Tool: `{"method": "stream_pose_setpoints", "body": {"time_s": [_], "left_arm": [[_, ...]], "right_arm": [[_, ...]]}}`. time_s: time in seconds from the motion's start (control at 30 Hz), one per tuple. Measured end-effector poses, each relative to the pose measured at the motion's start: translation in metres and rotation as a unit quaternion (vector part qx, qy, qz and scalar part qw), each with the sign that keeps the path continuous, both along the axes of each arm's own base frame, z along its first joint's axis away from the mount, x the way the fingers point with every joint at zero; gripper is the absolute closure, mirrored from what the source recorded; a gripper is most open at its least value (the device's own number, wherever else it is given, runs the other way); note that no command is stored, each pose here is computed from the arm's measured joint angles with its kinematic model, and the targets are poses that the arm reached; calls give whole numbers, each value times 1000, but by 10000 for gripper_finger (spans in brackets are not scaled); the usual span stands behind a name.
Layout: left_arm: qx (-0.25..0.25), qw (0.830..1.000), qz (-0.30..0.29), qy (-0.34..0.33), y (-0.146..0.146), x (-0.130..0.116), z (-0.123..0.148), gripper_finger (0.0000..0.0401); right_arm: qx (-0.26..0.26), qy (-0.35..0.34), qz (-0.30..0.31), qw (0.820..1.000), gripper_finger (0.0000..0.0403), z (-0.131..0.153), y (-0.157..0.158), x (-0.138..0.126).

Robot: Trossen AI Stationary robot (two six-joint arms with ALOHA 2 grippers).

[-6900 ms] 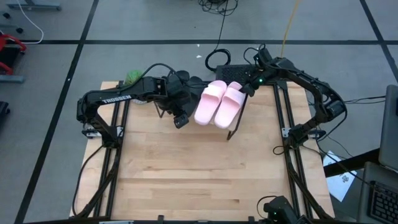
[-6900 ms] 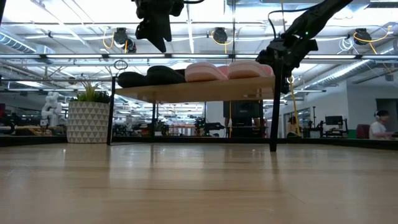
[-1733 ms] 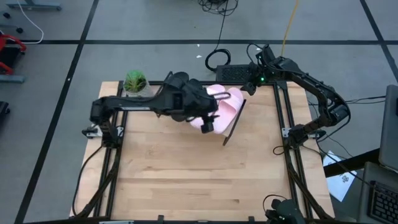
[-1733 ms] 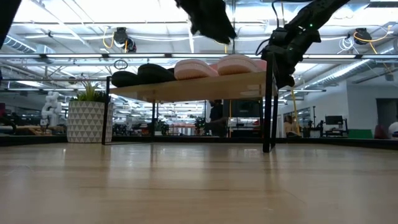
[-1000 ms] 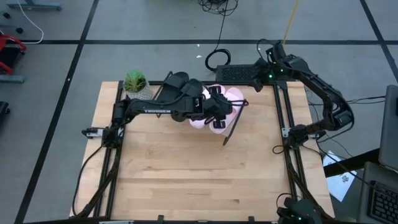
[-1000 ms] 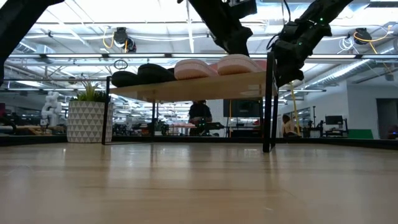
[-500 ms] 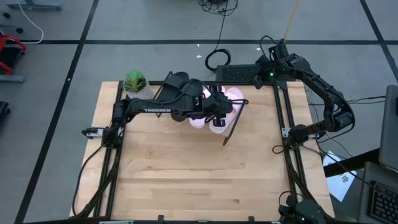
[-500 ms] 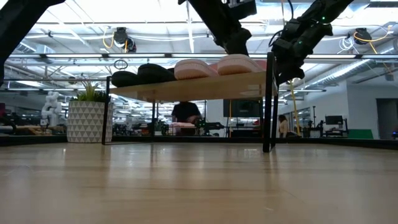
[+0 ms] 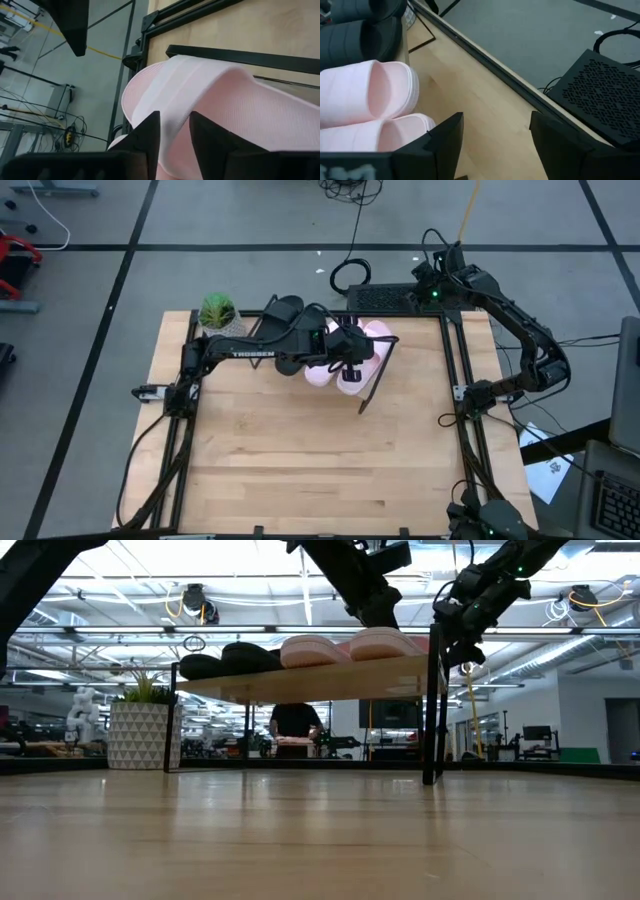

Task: Pick and place slides into the shelf
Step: Put the pink slipper on the shelf

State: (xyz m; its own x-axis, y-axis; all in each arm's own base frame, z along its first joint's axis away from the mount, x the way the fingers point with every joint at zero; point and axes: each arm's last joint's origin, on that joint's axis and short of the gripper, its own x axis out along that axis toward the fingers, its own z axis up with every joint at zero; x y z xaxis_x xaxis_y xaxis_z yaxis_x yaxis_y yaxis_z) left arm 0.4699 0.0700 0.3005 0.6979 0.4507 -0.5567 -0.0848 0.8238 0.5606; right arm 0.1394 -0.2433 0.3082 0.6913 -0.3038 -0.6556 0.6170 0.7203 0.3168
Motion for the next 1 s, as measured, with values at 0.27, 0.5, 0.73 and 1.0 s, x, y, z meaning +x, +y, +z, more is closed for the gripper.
{"method": "stream_pose_setpoints", "body": {"time_s": [0.27,0.5,0.73,1.0], "left_arm": [[-1,1000,1,1,3,0,0,319],[-3,1000,0,10,4,5,-11,372],[7,1000,-6,6,-2,6,-10,391],[20,999,-18,18,-8,6,-9,398]], "right_arm": [[-1,-8,-7,1000,181,1,-1,1],[-7,-11,-7,1000,181,2,-2,1],[-17,-15,-7,1000,181,3,-3,2],[-41,-27,-8,999,181,7,-6,3]]}}
